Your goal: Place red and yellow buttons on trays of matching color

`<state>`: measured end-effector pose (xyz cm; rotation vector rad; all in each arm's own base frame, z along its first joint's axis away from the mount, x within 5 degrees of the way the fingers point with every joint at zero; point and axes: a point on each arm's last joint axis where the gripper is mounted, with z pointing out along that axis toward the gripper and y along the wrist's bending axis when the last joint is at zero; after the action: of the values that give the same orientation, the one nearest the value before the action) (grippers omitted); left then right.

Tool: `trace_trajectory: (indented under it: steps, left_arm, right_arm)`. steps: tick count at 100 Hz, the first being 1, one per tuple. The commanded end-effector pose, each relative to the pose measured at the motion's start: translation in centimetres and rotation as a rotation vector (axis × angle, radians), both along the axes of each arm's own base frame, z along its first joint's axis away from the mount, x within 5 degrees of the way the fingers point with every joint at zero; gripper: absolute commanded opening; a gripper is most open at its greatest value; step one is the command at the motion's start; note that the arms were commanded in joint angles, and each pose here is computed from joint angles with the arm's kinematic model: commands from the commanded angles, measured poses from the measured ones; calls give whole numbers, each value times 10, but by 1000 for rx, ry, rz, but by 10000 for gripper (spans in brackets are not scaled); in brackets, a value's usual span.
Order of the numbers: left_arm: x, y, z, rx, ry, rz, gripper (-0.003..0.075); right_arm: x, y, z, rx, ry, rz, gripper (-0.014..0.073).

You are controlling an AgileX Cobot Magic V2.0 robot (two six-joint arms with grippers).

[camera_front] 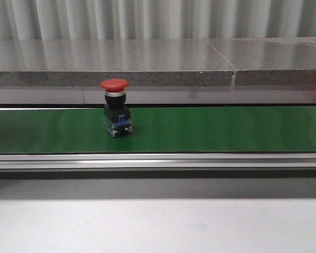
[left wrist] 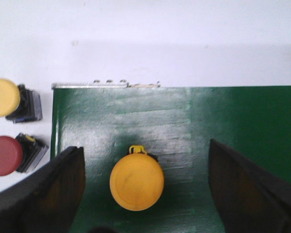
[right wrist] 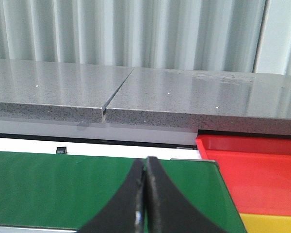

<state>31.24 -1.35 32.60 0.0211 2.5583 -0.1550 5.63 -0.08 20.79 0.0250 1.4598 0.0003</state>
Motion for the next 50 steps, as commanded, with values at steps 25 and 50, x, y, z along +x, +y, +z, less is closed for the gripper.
trace_trajectory:
  steps: [25, 50]
  left_arm:
    - [-58, -29, 41, -38, -305, -90, -8]
    - [-101, -33, 31, -52, -357, -126, -20]
  right_arm:
    - [-3, 1, 10, -14, -97, 4, -57]
    - [-3, 1, 10, -14, -97, 4, -57]
